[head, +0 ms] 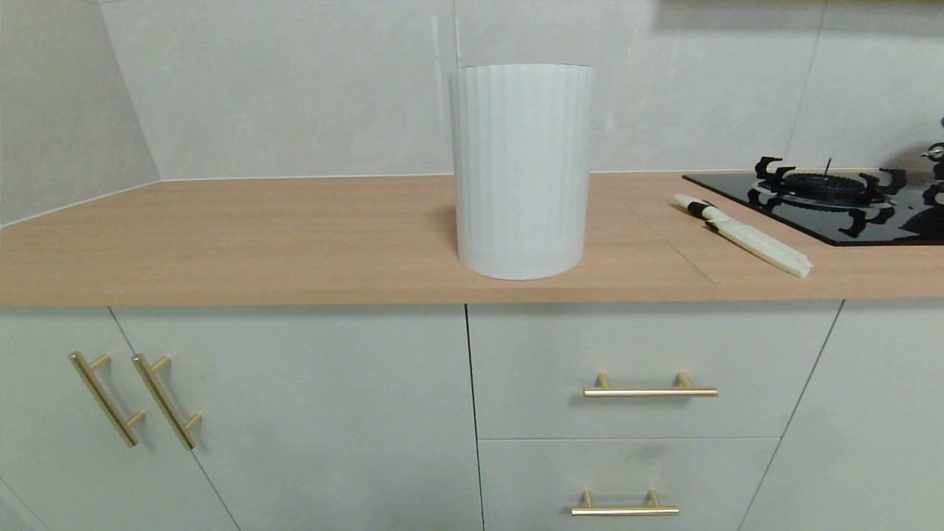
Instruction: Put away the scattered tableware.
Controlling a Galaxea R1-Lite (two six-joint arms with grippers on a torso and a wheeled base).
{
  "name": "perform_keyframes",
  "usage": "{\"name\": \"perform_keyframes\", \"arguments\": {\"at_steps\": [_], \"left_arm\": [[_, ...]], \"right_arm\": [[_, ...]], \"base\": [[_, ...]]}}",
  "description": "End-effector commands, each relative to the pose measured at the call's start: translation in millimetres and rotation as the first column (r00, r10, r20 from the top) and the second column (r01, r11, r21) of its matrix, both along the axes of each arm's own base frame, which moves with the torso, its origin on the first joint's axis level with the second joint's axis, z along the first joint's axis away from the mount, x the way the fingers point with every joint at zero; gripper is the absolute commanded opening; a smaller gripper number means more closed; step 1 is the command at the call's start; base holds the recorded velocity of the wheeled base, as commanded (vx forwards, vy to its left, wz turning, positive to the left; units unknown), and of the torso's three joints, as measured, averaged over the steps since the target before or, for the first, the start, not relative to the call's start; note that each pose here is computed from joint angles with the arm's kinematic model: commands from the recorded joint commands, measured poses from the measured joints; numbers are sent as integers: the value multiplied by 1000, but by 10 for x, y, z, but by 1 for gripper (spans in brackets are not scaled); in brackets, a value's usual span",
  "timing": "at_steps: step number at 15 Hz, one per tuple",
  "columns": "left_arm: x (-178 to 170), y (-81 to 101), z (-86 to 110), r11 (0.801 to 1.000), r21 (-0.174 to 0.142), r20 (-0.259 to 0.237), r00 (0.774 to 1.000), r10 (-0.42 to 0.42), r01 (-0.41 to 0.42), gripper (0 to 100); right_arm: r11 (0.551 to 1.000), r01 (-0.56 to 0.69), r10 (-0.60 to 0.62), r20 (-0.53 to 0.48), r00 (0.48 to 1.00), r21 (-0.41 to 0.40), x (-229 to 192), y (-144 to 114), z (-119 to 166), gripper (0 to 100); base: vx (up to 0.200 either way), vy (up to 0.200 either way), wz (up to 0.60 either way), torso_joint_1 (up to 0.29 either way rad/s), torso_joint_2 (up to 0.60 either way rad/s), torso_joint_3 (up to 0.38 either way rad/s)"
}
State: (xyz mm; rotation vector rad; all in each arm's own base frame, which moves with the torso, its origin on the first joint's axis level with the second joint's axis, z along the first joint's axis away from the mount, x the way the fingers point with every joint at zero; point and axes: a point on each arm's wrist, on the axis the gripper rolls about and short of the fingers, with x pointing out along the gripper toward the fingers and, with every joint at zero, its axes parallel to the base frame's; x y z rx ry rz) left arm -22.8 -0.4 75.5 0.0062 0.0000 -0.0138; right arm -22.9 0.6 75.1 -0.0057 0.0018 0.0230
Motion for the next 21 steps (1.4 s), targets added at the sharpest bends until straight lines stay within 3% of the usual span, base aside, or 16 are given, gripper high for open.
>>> {"name": "perform_keyframes", "arguments": {"at_steps": [1,15,21], "left_arm": [[0,0,0,1000,0,0,1000,2,-2,100],[0,0,0,1000,-2,0,1000,2,-2,100],[0,0,0,1000,-2,0,1000,2,-2,100]], "right_arm": [[1000,-2,2,-1,1000,0,1,0,0,100],[1000,-2,2,-1,1000,0,1,0,0,100],[1000,-2,2,-3,1000,0,2,0,1,100]], "base": [[0,0,0,0,0,0],[14,0,0,0,0,0],[0,0,0,91,-321,-258]]}}
